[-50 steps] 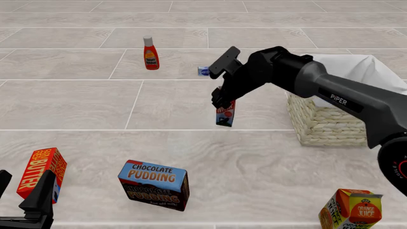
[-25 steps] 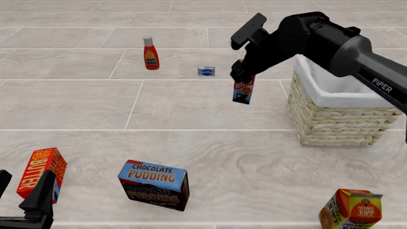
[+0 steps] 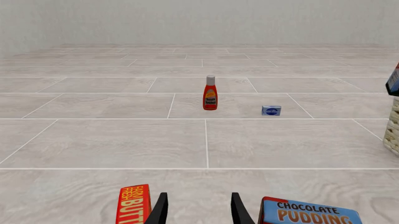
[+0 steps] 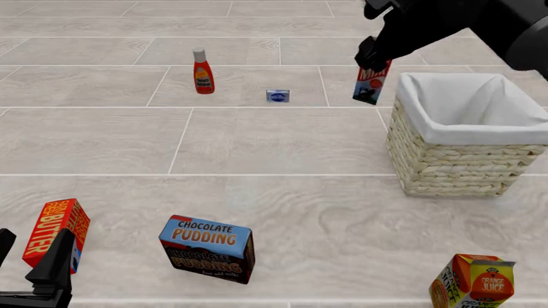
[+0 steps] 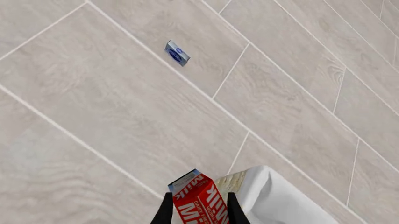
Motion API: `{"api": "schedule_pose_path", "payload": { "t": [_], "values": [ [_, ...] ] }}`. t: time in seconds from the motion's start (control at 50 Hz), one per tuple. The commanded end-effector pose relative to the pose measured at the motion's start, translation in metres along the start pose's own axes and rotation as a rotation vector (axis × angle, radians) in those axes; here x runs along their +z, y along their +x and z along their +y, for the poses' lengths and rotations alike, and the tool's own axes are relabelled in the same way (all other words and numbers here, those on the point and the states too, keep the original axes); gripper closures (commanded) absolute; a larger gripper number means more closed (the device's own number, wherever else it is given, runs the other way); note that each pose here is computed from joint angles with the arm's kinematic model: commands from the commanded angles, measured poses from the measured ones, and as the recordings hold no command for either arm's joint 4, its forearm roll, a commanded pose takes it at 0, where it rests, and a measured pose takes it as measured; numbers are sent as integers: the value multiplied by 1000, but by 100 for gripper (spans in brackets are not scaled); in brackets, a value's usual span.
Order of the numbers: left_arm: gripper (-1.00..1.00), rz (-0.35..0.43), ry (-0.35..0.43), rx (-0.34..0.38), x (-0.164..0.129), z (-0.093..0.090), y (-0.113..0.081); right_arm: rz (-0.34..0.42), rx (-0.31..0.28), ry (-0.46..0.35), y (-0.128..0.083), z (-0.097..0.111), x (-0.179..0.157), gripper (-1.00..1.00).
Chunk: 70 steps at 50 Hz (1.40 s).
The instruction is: Pick the milk and place it in the basket.
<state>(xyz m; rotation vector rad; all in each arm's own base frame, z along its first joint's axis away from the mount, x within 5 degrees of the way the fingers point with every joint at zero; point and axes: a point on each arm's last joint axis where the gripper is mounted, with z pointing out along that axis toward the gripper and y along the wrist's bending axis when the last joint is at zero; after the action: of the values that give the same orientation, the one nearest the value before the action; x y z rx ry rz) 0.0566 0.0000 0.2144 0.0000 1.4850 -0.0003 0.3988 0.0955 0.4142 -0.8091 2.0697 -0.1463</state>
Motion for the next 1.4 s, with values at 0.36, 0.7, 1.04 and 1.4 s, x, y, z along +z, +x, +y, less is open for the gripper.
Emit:
{"api": "schedule_pose_path", "payload": {
  "t": [0.36,0.7,1.04,1.4],
  "values": [
    [-100,0,0,0,0,0,0,-1,131,217,29,-85,-41,100],
    [-100,0,0,0,0,0,0,67,185,286,72,-118,-18,100],
    [-100,0,0,0,0,0,0,101,219,315,100,-135,6,100],
    [-100,0,0,0,0,0,0,138,242,290,120,-131,37,100]
  ]
}}
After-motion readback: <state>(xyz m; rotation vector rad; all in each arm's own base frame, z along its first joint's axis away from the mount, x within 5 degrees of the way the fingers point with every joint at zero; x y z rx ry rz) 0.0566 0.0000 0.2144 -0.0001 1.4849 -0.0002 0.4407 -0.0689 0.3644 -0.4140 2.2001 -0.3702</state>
